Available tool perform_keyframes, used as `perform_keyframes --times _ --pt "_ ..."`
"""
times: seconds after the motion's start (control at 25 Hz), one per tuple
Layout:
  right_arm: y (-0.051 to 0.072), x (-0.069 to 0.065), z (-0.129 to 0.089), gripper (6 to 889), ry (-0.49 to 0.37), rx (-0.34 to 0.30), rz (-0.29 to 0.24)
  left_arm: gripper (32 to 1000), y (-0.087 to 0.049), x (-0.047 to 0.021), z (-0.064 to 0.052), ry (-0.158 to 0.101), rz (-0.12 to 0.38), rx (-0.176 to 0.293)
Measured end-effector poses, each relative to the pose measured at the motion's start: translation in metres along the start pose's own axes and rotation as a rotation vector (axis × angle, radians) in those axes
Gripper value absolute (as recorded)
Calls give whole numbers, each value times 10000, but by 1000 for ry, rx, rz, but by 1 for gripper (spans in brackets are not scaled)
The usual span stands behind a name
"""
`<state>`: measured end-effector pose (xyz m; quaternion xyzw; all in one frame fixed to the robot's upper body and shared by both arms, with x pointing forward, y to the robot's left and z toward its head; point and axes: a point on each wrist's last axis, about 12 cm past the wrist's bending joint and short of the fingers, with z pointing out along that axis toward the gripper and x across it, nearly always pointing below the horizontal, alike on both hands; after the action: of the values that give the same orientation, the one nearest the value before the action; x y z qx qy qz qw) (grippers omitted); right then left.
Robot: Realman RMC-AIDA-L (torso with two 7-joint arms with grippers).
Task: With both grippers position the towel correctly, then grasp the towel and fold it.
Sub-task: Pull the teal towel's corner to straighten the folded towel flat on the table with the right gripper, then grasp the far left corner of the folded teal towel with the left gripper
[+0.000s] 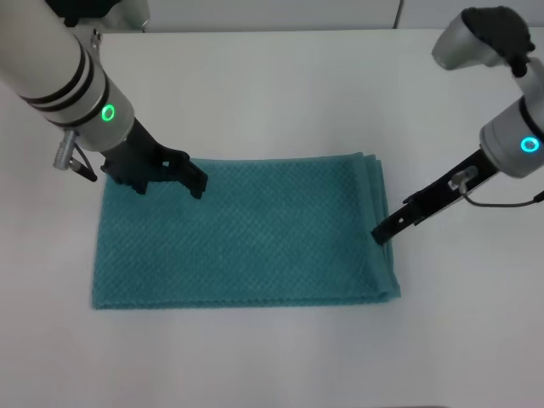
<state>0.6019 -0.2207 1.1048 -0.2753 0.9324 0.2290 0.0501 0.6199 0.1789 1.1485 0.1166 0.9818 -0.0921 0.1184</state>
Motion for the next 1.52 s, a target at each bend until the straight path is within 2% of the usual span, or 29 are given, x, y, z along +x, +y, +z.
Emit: perform_keyframes --times 0.2,0.44,0.6,0.88,0.96,1.04,1.24,1.52 --pt "-17 -33 -71 865 6 15 24 894 117 31 -22 9 -27 -29" --pt "2 -80 -124 865 2 22 28 894 212 60 -42 10 -51 -52" --pt "24 -116 -139 865 2 24 19 894 291 58 -55 2 -72 -90" --pt "43 -166 -157 864 -5 30 7 893 352 58 -43 1 -73 -159" --pt "45 -173 -159 864 -7 31 6 893 371 72 -20 7 -75 -177" --pt "43 -179 -160 864 -10 34 5 893 384 92 40 25 -72 -193" --pt "47 -193 -164 864 -13 37 0 893 389 108 167 55 -76 -197" --pt "52 -202 -166 863 -13 38 -7 893 371 112 254 63 -85 -184"
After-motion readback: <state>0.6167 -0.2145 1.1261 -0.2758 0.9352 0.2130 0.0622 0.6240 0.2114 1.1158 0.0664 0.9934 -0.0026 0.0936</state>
